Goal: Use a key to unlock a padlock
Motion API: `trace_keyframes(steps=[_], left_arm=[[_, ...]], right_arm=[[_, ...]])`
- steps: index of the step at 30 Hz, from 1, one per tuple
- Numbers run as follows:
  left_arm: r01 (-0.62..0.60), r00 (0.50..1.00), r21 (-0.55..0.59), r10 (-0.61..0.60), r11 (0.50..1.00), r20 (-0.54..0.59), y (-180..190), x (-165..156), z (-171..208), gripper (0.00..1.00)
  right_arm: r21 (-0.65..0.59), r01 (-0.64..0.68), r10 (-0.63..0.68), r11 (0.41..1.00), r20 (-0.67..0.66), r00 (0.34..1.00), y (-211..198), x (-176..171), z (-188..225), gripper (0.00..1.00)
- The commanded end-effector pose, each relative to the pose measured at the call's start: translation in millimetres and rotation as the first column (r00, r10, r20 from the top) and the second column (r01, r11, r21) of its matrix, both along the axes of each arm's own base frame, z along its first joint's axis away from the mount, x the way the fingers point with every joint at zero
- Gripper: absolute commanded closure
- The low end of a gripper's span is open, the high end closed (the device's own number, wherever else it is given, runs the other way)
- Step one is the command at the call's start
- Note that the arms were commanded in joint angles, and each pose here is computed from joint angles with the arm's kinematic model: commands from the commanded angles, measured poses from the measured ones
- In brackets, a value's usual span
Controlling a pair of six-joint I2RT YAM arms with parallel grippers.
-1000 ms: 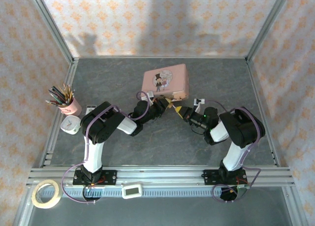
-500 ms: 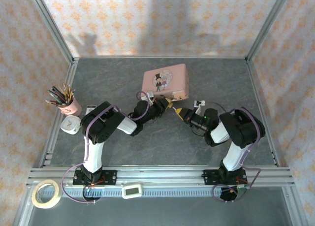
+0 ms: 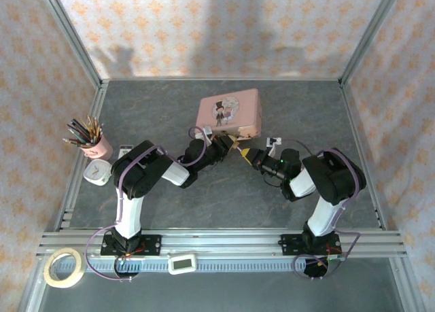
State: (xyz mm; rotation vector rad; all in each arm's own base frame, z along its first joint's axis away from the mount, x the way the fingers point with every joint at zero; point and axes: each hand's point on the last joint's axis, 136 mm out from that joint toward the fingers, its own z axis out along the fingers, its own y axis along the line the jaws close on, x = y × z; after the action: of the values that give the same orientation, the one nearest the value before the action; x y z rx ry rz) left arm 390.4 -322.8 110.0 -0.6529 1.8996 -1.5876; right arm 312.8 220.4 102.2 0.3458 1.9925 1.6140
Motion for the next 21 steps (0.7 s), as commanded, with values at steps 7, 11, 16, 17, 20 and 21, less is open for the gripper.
trace_keyframes(steps=[7,11,16,17,20,21], left_arm=[[0.064,0.993,-0.109,-0.052,0.992,0.107,-15,-11,49,1.0],[0.067,0.992,-0.11,-0.055,0.992,0.11,-17,-12,50,1.0],[0.077,0.992,-0.1,-0.066,0.992,0.108,-22,-13,47,1.0],[0.08,0.992,-0.098,-0.069,0.992,0.107,-23,-14,46,1.0],[0.094,0.991,-0.08,-0.085,0.992,0.106,-28,-17,42,1.0],[0.098,0.99,-0.072,-0.09,0.993,0.105,-29,-17,40,1.0]], right_arm=[[0.031,0.052,-0.054,0.998,0.06,0.997,-1,14,19,1.0],[0.045,0.044,-0.047,0.998,0.058,0.997,3,14,23,1.0],[0.084,0.002,-0.007,0.996,0.053,0.999,13,8,32,1.0],[0.086,-0.001,-0.003,0.996,0.056,0.998,14,7,34,1.0],[0.056,-0.015,0.011,0.998,0.068,0.998,16,7,35,1.0],[0.034,-0.019,0.017,0.999,0.064,0.998,17,9,32,1.0]])
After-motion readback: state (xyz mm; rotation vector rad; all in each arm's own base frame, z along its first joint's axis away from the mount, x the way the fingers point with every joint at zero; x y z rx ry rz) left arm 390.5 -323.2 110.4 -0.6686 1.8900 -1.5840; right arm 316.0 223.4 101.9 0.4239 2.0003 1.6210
